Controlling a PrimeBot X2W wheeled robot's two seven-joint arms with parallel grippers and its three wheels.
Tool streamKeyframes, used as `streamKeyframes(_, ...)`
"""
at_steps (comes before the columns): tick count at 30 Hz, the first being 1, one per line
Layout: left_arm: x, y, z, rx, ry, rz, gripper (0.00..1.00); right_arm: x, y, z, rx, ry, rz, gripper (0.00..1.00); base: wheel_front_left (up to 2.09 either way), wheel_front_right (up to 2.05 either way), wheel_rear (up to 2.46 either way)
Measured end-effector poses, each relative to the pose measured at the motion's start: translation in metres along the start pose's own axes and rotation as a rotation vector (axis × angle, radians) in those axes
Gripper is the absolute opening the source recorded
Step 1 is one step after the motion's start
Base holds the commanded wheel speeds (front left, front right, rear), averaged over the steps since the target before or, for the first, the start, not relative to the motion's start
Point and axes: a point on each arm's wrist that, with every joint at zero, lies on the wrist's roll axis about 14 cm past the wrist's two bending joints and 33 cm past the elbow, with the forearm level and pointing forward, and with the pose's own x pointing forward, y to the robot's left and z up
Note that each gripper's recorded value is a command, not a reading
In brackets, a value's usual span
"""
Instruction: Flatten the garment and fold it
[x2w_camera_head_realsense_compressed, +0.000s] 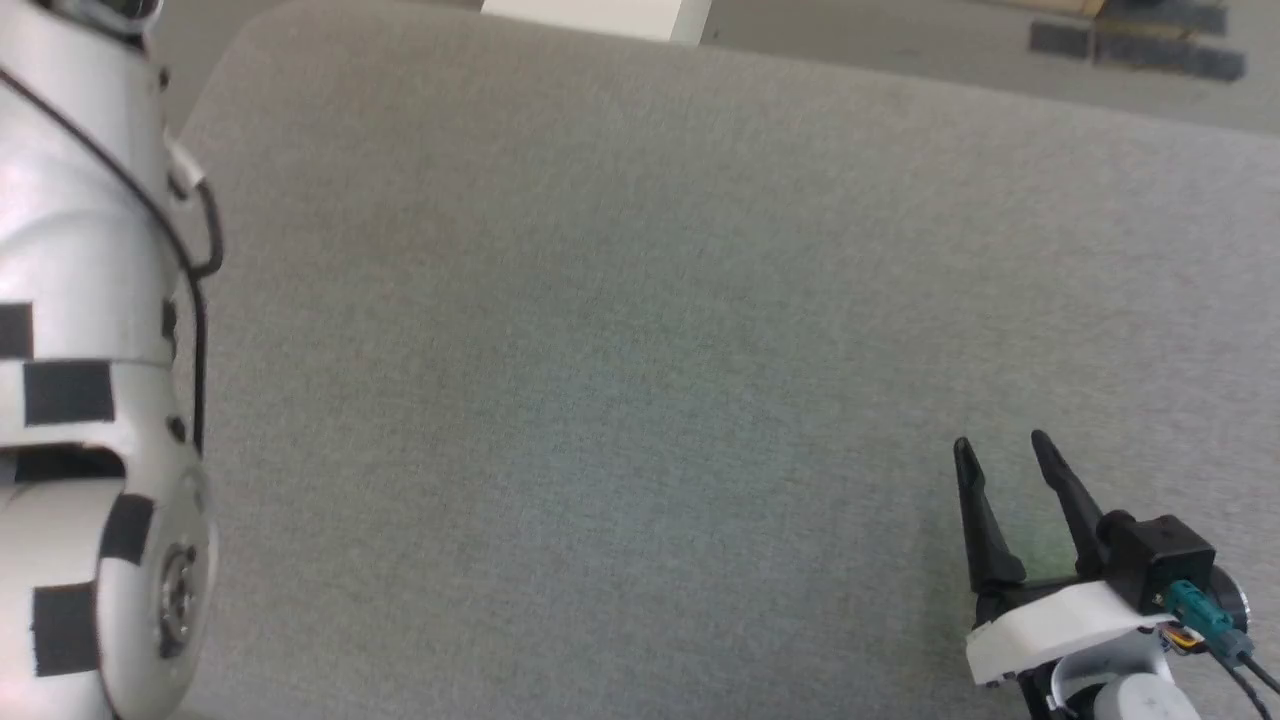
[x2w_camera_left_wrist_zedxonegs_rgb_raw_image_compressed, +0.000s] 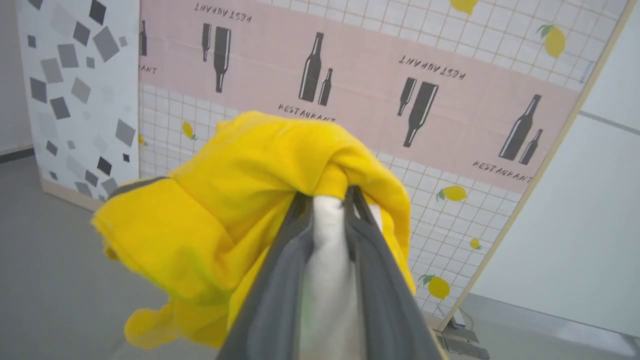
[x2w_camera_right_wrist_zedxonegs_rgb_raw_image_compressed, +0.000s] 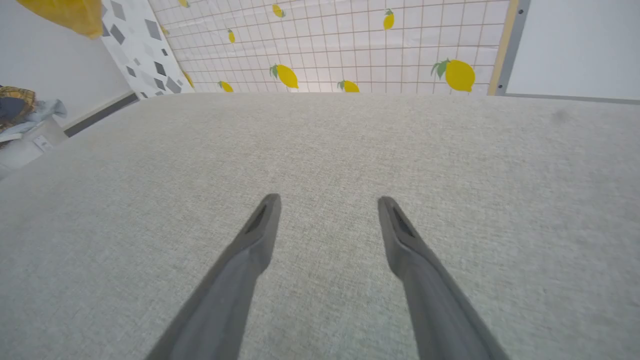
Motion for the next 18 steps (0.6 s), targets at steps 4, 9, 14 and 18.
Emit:
streamKeyframes(4, 0.0, -0.069, 0.031, -0.065, -0.037, -0.17, 0.0, -0.01, -0.008, 0.012, 0.01, -0.04, -0.033, 1.0, 0.0, 0.0, 0.0)
streamKeyframes(9, -0.01, -0.144, 0.022, -0.132, 0.022, -0.347, 0.0, -0.029, -0.031, 0.028, 0.006, -0.089, -0.114, 1.0, 0.0, 0.0, 0.0)
streamKeyframes(14, -0.035, -0.2, -0.037, -0.182, 0.186, -0.482, 0.0, -0.053, -0.06, 0.037, 0.003, -0.117, -0.216, 1.0, 0.0, 0.0, 0.0)
streamKeyframes(18, -0.071, -0.227, -0.109, -0.207, 0.39, -0.555, 0.0, -0.07, -0.076, 0.04, 0.001, -0.132, -0.279, 1.0, 0.0, 0.0, 0.0)
